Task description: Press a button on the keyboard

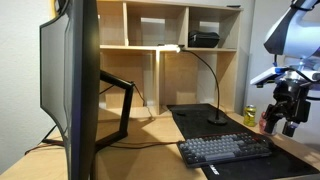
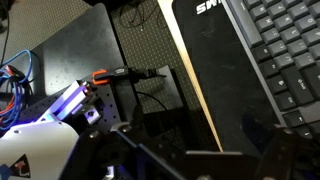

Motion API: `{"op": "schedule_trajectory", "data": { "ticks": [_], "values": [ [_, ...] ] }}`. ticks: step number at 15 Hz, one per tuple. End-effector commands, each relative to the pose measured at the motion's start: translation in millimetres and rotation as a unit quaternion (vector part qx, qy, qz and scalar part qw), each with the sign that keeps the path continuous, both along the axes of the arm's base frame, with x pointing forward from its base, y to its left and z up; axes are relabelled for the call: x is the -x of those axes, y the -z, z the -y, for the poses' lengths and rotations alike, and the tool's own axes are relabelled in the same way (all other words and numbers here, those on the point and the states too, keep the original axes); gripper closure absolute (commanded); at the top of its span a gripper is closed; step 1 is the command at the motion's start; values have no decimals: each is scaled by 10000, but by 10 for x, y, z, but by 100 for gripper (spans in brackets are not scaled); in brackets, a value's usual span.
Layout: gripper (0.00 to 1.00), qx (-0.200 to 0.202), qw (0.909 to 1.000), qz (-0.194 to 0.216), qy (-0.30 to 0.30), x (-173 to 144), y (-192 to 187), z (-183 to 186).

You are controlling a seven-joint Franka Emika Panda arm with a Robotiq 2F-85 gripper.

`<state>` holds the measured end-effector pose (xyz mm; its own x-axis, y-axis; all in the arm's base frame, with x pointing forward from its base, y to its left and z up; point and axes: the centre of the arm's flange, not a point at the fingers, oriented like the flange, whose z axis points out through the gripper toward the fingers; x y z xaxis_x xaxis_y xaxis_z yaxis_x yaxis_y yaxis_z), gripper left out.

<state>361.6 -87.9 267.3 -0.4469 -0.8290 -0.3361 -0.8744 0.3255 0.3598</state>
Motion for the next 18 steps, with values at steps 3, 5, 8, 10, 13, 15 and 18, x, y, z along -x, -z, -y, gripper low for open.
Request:
{"op": "schedule_trajectory", "data": {
  "ticks": [3, 5, 8, 10, 13, 15, 18],
  "values": [
    [0, -493, 9951, -498, -697, -150, 323, 116],
    [0, -594, 9926, -597, -871, -178, 362, 120],
    [0, -510, 9945, -599, -695, -97, 363, 59],
    [0, -527, 9940, -664, -690, -143, 414, 82],
    [0, -541, 9938, -689, -688, -158, 426, 92],
    [0, -237, 9966, -639, -456, -159, 407, 95],
    [0, 294, 9992, -233, -122, -225, 404, 140]
  ]
}}
